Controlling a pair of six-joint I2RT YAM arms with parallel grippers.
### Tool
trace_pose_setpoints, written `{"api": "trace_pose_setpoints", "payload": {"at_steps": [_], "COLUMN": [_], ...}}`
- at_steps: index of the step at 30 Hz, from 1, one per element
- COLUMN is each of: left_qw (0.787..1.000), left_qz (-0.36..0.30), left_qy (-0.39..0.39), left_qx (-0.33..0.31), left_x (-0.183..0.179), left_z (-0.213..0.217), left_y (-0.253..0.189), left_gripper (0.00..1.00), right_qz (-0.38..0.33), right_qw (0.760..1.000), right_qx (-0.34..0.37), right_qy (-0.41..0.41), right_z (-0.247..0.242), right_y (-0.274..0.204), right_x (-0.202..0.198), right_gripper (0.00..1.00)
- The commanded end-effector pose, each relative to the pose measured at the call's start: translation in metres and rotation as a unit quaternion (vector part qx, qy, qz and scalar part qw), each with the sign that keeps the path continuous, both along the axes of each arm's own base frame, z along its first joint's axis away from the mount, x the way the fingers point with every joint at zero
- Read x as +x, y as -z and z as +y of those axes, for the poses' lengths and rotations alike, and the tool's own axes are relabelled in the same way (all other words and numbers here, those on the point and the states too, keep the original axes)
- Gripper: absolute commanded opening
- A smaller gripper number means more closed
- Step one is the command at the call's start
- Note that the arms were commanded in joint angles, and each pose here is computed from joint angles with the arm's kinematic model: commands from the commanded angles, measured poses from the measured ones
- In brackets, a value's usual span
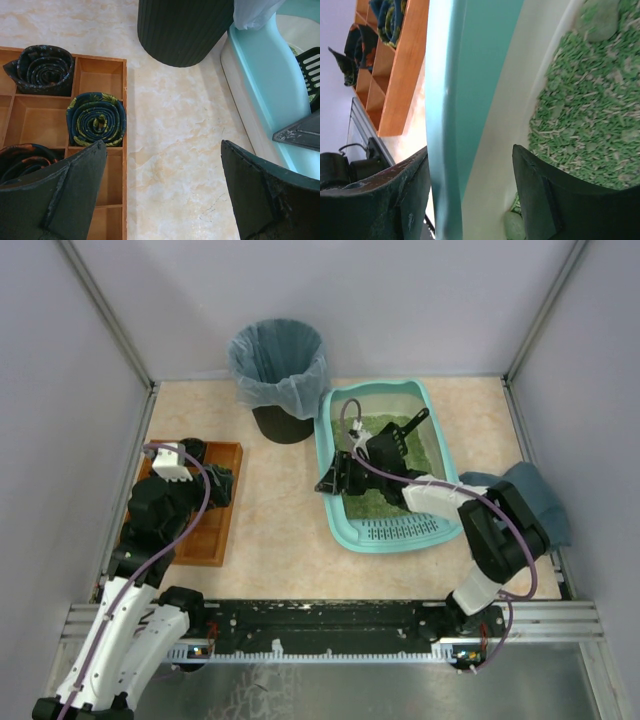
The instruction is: Clean the litter box
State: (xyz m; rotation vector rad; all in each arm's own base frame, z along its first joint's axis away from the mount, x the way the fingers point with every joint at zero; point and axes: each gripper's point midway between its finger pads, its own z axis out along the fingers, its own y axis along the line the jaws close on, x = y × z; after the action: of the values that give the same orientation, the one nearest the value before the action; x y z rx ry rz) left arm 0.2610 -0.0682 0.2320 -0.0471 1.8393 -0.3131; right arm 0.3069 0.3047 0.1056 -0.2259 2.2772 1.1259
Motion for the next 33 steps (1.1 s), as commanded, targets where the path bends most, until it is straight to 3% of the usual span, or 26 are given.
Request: {"api": "trace_pose_setpoints", "payload": {"at_steps": [1, 33], "left_qw": [1.000, 1.000], "left_qz": [-0.003, -0.001], "left_qy": [0.005, -0.004], "left_qx": [0.004, 0.005], "left_x": [0.001, 0.001], "left_z": [-0.001, 0.002], "left_y": [-0.002, -0.001], "left_gripper": [1.00, 1.00], "right_qz": [-0.012, 0.025], "right_qw": [0.999, 0.982], "right_qx": [0.037, 0.074], "right_qy": [-0.028, -0.171], "right_z": [0.021, 0.133], "right_y": [-0.007, 0.007], "right_x": [-0.008, -0.107], "right_gripper": [0.63, 0.50]}}
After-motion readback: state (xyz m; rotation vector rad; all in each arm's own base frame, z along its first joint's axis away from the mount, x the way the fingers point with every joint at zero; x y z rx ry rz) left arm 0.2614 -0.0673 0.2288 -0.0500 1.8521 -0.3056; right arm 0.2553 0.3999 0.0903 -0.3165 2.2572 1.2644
